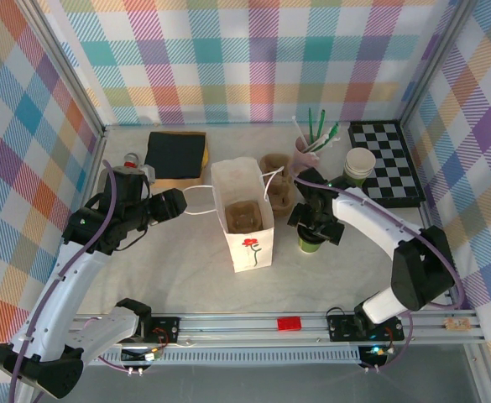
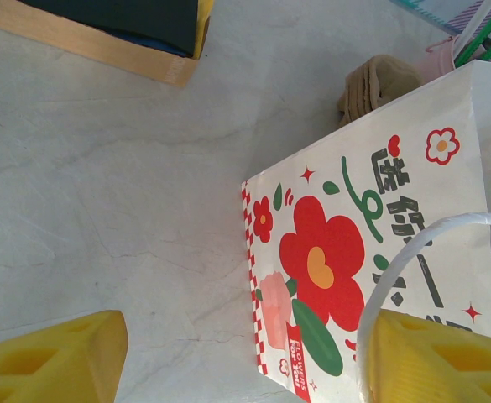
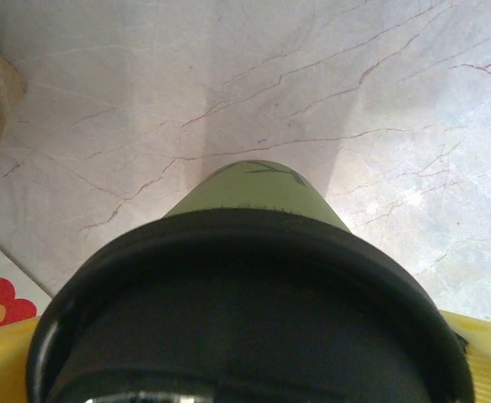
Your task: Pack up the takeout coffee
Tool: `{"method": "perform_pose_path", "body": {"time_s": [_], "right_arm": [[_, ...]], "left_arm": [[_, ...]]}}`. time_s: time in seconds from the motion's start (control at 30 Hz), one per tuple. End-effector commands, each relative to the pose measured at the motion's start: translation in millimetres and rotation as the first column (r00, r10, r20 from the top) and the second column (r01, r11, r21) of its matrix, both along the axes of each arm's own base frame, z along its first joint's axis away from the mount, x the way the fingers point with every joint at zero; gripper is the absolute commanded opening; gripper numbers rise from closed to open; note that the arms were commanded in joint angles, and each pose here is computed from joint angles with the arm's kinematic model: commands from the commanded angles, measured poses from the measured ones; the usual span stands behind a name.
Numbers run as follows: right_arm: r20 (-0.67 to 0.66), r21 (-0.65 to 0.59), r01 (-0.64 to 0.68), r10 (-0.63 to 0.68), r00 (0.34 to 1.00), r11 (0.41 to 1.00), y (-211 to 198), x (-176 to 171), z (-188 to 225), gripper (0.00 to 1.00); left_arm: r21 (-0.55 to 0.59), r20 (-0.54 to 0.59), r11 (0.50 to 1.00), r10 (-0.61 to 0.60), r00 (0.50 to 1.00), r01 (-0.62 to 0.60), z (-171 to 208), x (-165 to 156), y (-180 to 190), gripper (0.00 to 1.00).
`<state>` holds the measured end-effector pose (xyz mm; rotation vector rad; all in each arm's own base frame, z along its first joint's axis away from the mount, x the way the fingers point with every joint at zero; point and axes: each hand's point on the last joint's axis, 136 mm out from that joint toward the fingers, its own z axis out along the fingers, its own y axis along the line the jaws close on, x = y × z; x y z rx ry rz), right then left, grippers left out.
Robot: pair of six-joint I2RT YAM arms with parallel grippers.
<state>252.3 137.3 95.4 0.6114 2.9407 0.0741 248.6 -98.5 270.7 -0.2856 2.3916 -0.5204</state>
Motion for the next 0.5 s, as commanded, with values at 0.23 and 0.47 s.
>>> {"method": "perform_pose_path", "body": {"time_s": [0.23, 0.47], "right_arm": [[-0.03, -0.022, 0.01, -0.011, 1.0, 1.0, -1, -3, -19, 0.99], [-0.028, -0.019, 0.004, -0.004, 1.0, 1.0, 0, -3, -23, 0.96]], "left_arm": [[0.007, 0.026, 1.0, -0.01, 1.0, 0.01, 10, -5, 2, 0.73], [0.009, 0.024, 1.0, -0.008, 1.0, 0.007, 8, -6, 3, 0.73]]}}
